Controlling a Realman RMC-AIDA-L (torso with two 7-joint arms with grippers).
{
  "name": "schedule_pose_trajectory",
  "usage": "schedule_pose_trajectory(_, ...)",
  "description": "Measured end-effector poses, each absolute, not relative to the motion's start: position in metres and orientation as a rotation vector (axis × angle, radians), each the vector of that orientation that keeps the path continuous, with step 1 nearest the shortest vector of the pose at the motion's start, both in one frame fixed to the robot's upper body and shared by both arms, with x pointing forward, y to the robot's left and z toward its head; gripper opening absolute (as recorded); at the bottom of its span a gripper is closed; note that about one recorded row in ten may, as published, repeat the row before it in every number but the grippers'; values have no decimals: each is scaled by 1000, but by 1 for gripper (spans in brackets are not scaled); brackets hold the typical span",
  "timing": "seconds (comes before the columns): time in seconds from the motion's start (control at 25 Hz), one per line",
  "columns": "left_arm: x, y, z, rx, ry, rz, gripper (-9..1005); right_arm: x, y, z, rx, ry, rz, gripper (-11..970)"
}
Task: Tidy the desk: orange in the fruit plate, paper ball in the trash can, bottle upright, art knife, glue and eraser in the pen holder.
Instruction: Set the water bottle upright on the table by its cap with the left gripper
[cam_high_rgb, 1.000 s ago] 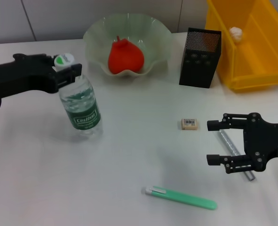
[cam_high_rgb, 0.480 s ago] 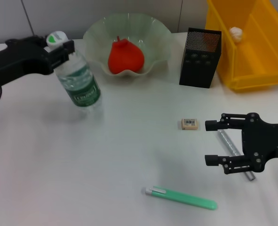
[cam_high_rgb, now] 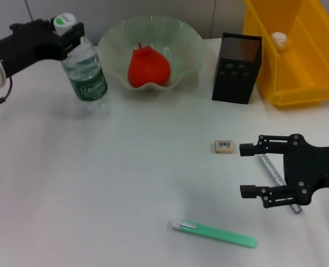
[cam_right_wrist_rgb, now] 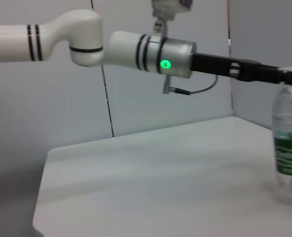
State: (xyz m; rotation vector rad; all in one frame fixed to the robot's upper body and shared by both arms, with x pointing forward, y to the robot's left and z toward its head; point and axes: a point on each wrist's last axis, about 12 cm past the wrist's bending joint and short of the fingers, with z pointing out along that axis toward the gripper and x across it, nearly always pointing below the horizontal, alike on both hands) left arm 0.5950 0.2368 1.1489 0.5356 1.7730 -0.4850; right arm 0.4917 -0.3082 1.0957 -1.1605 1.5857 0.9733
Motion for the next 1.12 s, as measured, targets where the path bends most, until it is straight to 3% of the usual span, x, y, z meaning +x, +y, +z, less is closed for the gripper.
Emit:
schedule_pose_trajectory(0.6,625,227,1137,447,1797,-377,433,493,-304,1095,-1163,1568,996,791)
schedule_pose_trajectory(1.12,628,227,1128,453,1792,-367,432,493,-302,1093,-1153,1571,1008,791)
